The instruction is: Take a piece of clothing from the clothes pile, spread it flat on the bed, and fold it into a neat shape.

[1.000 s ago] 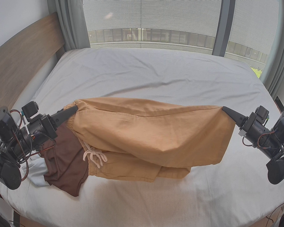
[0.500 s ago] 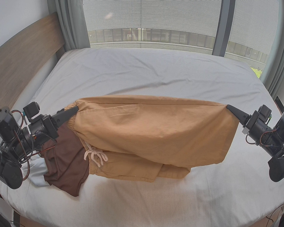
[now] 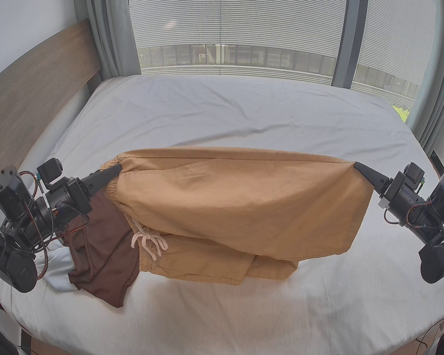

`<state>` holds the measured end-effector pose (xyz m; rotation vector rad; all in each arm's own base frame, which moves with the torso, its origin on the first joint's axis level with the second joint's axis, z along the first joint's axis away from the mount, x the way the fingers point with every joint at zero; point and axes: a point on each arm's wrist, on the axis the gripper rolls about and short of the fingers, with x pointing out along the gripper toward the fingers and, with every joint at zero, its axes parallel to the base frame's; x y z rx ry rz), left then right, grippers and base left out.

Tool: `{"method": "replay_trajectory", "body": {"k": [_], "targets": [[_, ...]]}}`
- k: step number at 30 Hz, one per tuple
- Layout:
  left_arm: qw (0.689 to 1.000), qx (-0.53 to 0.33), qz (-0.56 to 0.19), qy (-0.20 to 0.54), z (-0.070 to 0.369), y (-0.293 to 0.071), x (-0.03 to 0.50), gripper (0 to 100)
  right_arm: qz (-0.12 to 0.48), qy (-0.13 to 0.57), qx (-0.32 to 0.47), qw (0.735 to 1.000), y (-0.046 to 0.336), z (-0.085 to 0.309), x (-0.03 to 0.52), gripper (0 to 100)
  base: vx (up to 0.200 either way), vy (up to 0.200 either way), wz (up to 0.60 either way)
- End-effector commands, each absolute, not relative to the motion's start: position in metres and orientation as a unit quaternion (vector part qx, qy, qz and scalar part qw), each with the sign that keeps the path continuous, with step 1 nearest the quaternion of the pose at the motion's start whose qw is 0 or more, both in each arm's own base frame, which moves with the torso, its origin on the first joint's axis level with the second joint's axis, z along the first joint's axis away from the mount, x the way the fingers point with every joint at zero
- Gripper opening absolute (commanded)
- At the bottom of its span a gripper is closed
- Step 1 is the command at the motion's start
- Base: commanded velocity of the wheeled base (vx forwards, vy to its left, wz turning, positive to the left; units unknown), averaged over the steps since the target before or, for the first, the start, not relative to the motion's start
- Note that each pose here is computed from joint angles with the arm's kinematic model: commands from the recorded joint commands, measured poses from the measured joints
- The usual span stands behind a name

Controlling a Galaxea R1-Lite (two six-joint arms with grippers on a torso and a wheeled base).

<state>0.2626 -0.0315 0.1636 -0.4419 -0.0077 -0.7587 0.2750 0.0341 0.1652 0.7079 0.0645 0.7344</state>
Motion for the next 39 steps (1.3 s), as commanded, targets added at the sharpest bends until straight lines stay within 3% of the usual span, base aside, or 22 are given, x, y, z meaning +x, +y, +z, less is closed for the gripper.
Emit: {"method": "replay_trajectory", "body": {"k": [1,7,14,39], "targets": [[0.905,-0.214,-0.368,-0.003,0.163,-0.032,0.264,0,0.360,0.017,0.334,0.871,0.037,0.171,0.283,0,0.000,0.000,0.00],[0.908,-0.216,-0.360,-0.002,0.159,-0.031,0.276,0,0.363,0.010,0.332,0.871,0.040,0.165,0.319,0,0.000,0.000,0.00],[0.926,-0.227,-0.300,-0.030,0.155,-0.033,0.310,0,0.362,0.007,0.331,0.871,0.041,0.157,0.342,0,0.000,0.000,0.00],[0.934,-0.243,-0.258,-0.046,0.120,-0.059,0.382,0,0.348,0.008,0.334,0.876,0.036,0.114,0.413,0,0.000,0.000,0.00]]}}
